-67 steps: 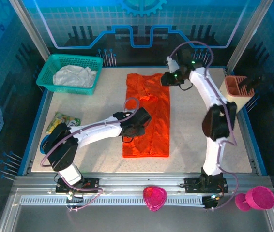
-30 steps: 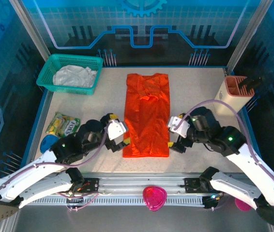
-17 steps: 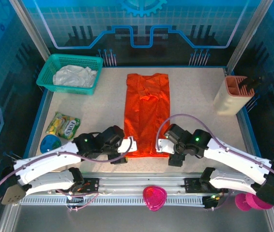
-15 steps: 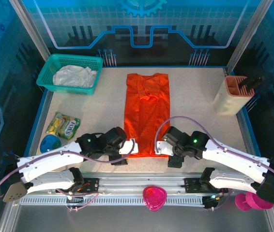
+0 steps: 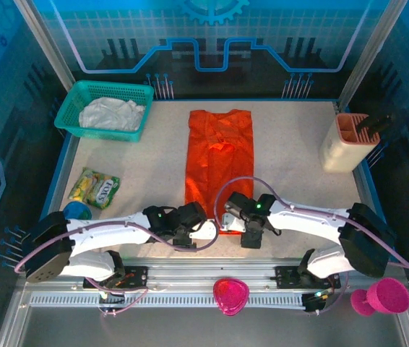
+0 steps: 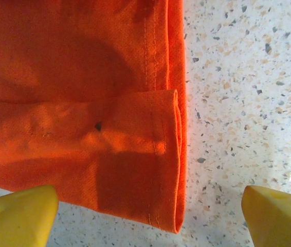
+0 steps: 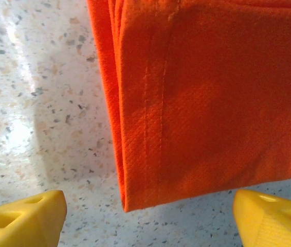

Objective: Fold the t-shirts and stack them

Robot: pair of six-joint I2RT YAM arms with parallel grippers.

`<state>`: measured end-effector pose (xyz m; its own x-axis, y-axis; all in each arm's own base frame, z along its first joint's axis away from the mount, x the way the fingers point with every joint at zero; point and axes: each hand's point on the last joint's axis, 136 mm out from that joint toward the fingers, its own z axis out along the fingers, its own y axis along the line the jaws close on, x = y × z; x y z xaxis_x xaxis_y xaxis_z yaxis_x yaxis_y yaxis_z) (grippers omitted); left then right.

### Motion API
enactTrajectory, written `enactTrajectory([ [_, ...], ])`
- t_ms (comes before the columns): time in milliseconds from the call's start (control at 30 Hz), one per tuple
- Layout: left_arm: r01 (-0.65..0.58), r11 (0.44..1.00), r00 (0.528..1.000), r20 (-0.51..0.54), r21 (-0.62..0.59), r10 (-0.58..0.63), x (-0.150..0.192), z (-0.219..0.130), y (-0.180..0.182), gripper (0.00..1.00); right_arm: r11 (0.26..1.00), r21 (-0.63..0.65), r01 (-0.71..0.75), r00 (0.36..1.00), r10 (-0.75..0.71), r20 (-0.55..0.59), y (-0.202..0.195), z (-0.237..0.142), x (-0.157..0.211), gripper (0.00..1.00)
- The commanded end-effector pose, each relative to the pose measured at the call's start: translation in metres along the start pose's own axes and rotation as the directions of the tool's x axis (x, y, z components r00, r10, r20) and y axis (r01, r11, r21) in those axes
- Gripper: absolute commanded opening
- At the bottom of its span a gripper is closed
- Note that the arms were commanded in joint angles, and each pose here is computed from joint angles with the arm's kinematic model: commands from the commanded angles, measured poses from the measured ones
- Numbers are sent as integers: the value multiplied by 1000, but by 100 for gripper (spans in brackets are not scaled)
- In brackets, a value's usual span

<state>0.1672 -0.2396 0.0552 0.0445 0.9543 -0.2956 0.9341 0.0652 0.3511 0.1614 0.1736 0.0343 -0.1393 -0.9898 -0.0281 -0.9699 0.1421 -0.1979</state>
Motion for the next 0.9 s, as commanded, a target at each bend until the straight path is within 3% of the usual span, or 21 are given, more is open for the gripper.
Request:
enactTrajectory([
  [0, -27, 1000, 1000, -10, -9, 27, 4, 10, 0, 93, 1000, 12, -1, 1000, 1, -5, -8, 6, -4, 85],
  [567, -48, 998, 993, -103, 35, 51, 25, 44, 11, 93, 999, 0, -42, 999, 42, 15, -18, 18, -17, 66],
  [867, -29, 999, 992, -121, 45, 34, 33, 58, 24, 81, 999, -12, -42, 998, 43, 42, -21, 19, -26, 60],
])
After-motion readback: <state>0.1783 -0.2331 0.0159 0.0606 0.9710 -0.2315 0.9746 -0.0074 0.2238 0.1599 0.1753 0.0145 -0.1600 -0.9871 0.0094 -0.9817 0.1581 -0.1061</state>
